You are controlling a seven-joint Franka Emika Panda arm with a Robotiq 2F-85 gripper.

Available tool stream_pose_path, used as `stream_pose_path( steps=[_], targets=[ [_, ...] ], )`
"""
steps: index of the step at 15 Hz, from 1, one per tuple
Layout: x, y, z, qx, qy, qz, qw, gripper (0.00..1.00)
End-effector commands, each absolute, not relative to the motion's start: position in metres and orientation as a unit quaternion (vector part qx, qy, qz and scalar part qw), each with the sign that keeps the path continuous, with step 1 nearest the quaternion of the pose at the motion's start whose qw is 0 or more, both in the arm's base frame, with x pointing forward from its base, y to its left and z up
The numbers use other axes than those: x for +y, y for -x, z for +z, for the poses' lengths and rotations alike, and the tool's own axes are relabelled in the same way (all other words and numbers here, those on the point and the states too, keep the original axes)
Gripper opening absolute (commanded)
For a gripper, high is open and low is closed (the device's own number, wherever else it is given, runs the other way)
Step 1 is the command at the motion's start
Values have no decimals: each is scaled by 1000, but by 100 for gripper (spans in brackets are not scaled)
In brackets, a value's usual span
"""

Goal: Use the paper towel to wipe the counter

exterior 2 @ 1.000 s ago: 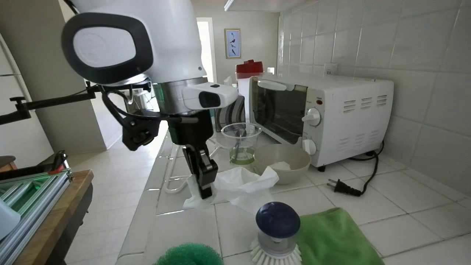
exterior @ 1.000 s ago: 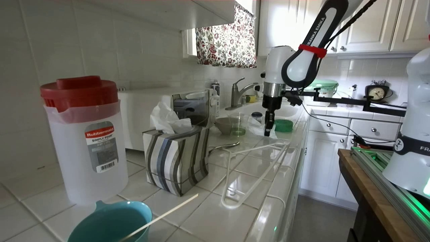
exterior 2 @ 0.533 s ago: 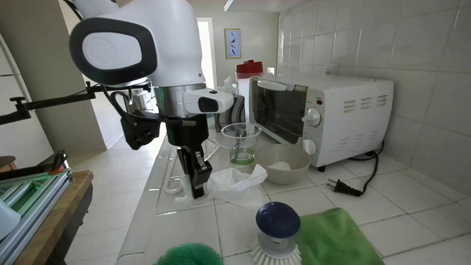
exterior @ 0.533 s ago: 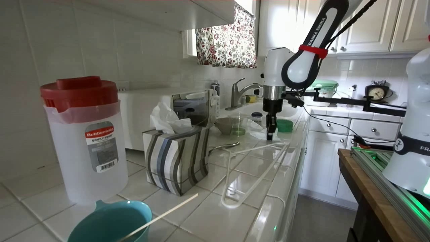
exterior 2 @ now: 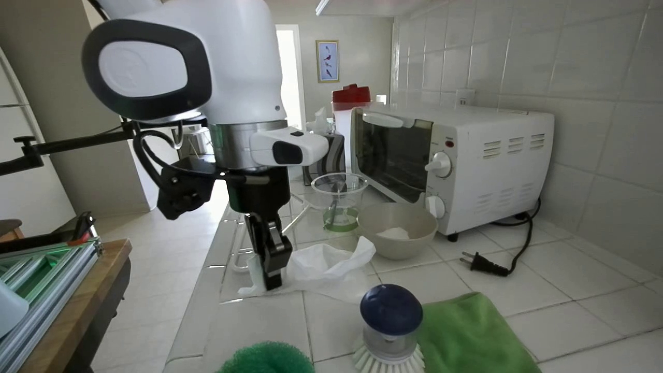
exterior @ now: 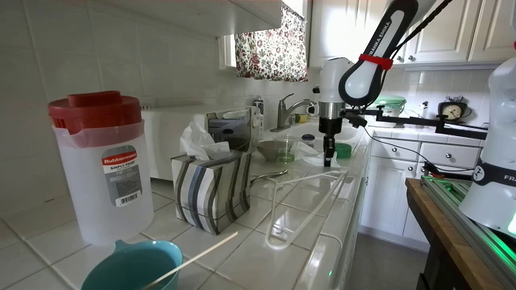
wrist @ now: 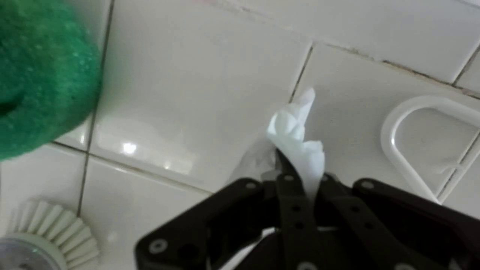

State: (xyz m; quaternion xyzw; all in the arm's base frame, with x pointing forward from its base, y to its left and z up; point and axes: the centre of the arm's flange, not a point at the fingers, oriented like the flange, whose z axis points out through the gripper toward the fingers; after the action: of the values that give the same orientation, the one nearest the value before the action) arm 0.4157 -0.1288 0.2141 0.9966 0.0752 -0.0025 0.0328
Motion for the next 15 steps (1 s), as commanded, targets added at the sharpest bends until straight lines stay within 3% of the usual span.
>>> stream_pose_path(
  steps=[1, 9, 10, 12, 15],
  targets=[
    [-132, -411, 215, 75, -997, -7, 29, 0],
    [-131, -410, 218, 72, -997, -2, 25, 0],
    [-131, -410, 218, 71, -997, 0, 23, 27],
    [-131, -409, 220, 73, -997, 0, 26, 34],
    [-130, -409, 223, 72, -997, 2, 27, 58]
  ],
)
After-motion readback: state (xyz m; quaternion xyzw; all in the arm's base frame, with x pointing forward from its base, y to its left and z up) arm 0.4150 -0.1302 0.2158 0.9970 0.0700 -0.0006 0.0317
